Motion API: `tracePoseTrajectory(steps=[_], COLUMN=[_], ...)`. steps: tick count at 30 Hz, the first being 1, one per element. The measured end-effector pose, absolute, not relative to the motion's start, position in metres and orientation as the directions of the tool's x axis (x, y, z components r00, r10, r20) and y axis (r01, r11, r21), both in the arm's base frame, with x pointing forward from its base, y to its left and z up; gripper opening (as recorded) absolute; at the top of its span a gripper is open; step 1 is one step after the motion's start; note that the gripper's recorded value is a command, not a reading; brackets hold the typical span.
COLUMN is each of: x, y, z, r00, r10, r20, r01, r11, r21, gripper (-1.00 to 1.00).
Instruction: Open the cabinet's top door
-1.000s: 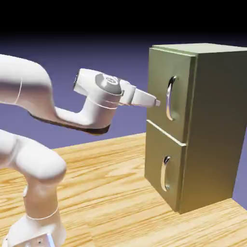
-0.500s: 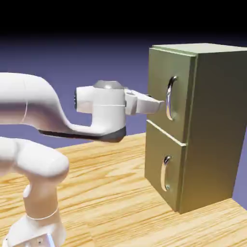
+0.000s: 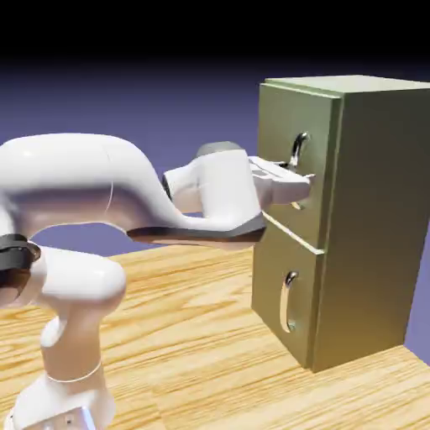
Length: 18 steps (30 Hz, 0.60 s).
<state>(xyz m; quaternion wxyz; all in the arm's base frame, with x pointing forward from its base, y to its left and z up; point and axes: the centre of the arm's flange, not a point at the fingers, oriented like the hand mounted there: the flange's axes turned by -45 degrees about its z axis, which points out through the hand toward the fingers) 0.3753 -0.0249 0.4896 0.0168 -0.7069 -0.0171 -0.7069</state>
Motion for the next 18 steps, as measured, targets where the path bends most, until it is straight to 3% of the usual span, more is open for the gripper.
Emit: tracePoseTrajectory(steps=[18], x=[0.306], y=[0.035], z=[0.49], r00=[0.0], r10=[0.001], r20=[1.0], r01=[-0.3], r11=[-0.954], r21=[0.001], gripper=[-1.0])
